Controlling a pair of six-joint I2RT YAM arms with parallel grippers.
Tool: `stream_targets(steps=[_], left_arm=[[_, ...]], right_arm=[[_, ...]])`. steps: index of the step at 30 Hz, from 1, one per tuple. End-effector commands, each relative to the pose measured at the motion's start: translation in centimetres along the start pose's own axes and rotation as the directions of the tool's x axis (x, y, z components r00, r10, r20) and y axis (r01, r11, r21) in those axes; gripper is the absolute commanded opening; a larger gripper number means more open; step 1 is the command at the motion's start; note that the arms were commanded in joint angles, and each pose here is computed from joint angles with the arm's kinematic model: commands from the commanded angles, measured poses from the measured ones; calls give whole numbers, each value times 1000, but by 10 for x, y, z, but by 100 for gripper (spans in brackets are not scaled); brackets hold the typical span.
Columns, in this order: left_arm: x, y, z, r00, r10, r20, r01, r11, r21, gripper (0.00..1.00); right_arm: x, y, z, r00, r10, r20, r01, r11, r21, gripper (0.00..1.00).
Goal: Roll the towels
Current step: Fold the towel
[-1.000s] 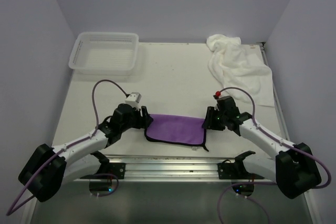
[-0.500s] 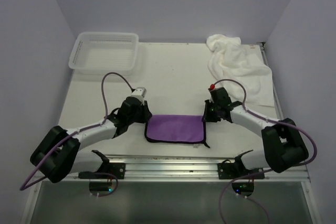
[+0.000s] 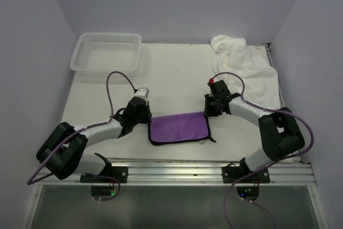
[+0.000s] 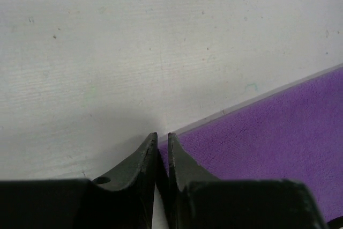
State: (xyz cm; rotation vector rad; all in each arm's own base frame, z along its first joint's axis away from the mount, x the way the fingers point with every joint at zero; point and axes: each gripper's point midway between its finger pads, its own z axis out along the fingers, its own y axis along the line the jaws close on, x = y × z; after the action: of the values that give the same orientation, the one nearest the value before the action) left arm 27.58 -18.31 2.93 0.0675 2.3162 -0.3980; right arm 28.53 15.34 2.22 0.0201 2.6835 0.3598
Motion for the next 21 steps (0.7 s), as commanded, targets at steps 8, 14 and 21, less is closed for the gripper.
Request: stream_targets(steps=[8,14,21], left_arm=[[-95,-29,-41,970,8,243,-24,998,63,47],[-70,-55,-46,985,-59,164,18,970,241,63],[-16,-54,-34,995,-86,48,66,947,316,63]], right_arm=[[-29,8,-40,995,-43,87,43,999,-1,49],[-6,2,-49,997,-6,77,7,1000,-12,50],[37,-3,-42,999,36,11,-35,997,-62,46]])
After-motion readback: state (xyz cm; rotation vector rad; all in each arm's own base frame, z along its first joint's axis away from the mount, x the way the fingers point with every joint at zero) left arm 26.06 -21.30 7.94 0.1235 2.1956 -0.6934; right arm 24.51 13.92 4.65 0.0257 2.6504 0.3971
